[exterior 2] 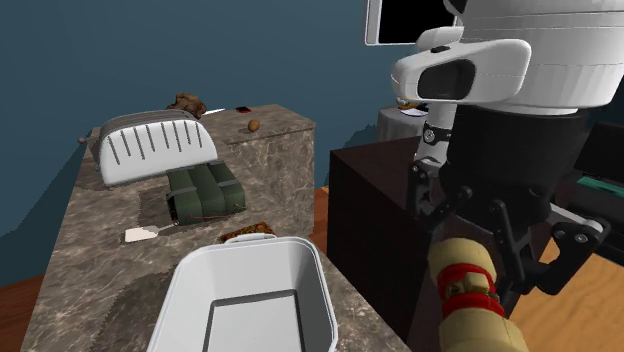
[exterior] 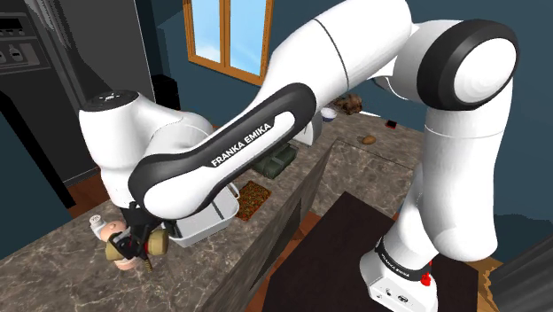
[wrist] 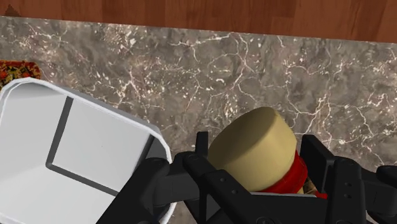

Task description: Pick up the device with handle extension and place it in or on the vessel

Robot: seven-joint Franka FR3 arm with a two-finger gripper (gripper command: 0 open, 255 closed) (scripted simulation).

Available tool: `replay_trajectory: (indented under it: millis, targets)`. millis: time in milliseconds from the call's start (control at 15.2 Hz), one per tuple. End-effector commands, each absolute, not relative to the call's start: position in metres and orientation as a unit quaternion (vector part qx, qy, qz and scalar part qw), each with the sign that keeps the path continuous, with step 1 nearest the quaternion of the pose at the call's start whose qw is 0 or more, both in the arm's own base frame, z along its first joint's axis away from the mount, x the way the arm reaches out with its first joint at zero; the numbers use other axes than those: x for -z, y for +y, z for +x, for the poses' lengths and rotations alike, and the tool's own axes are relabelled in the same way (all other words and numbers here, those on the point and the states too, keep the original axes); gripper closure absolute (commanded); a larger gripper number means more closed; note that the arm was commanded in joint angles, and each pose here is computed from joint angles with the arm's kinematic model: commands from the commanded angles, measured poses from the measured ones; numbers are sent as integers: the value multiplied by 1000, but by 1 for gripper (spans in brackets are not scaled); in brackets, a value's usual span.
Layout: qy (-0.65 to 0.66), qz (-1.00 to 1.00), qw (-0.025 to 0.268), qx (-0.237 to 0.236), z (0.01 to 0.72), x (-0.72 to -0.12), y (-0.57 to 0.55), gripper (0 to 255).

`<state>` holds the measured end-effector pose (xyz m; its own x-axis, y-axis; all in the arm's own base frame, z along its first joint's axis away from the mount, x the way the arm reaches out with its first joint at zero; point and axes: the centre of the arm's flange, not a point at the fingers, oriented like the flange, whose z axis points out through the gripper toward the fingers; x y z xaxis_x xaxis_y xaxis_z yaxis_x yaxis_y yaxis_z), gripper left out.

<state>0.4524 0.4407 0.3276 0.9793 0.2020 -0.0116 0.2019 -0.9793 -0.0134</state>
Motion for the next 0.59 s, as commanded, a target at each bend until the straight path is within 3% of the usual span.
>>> replay_trajectory:
  millis: [0, 528]
  targets:
    - [-102, -995, 6, -6, 452, -338, 440, 255]
    - [-102, -995, 6, -6, 504, -356, 365, 255]
